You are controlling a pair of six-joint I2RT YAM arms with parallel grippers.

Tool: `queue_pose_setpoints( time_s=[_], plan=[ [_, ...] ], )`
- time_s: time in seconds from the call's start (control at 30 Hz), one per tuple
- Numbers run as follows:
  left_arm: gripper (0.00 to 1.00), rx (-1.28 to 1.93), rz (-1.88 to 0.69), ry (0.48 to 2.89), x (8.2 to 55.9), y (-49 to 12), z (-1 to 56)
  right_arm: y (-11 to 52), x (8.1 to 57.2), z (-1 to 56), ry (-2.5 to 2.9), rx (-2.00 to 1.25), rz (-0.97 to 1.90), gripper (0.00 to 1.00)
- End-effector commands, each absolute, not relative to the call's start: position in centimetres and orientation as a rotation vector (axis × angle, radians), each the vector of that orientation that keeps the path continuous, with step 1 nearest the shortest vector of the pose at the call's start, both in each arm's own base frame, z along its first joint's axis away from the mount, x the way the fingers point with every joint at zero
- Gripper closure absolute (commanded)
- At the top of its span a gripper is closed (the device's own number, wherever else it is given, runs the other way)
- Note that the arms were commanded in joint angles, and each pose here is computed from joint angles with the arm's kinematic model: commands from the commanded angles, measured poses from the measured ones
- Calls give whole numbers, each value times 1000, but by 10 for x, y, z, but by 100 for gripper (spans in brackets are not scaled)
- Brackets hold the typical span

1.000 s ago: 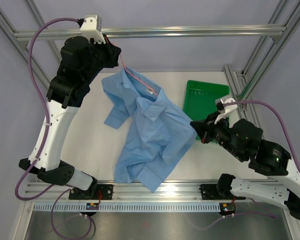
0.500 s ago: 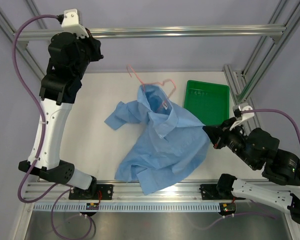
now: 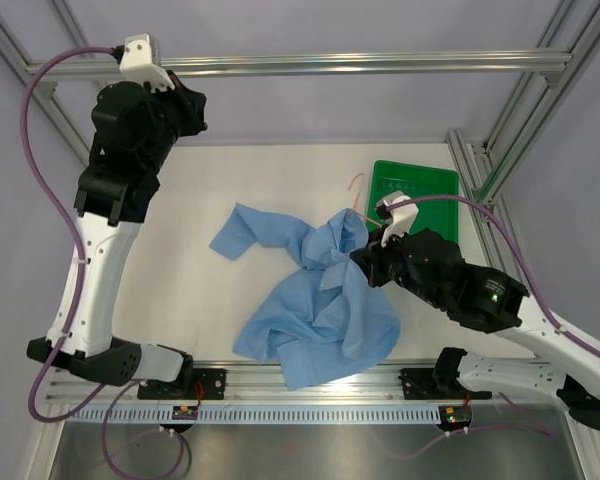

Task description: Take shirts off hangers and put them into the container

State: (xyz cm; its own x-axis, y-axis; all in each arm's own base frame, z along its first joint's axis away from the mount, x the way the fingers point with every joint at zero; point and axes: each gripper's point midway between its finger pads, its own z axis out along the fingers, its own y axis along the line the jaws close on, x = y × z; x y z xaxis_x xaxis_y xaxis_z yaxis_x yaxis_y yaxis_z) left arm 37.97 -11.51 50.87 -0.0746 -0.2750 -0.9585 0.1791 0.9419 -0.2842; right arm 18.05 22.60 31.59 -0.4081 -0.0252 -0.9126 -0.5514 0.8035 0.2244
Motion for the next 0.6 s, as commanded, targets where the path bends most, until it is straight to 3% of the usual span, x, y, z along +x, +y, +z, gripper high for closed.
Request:
queue_pose_setpoints(
  time_s=[0.0,0.1,0.13,0.17,0.27,0.33,0.47,0.5,0.57],
  plan=[
    [100,-3,-563,1647,357,-146,489,234,178,358,1798,-424,727,100],
    [97,47,-696,1696,343,-174,463,235,173,355,1816,-445,745,100],
    [92,46,-723,1726,341,-181,445,237,173,352,1826,-453,745,100],
    [75,40,-748,1733,338,-188,439,238,171,349,1836,-464,747,100],
    [69,83,-728,1751,330,-210,430,241,166,353,1831,-480,766,100],
    [57,98,-751,1770,325,-223,428,243,162,359,1820,-481,797,100],
    [54,107,-758,1790,323,-239,423,253,165,362,1822,-496,791,100],
    [41,120,-772,1790,319,-243,424,256,163,366,1814,-505,801,100],
    [37,139,-769,1792,314,-245,423,262,166,368,1817,-511,795,100]
  ],
)
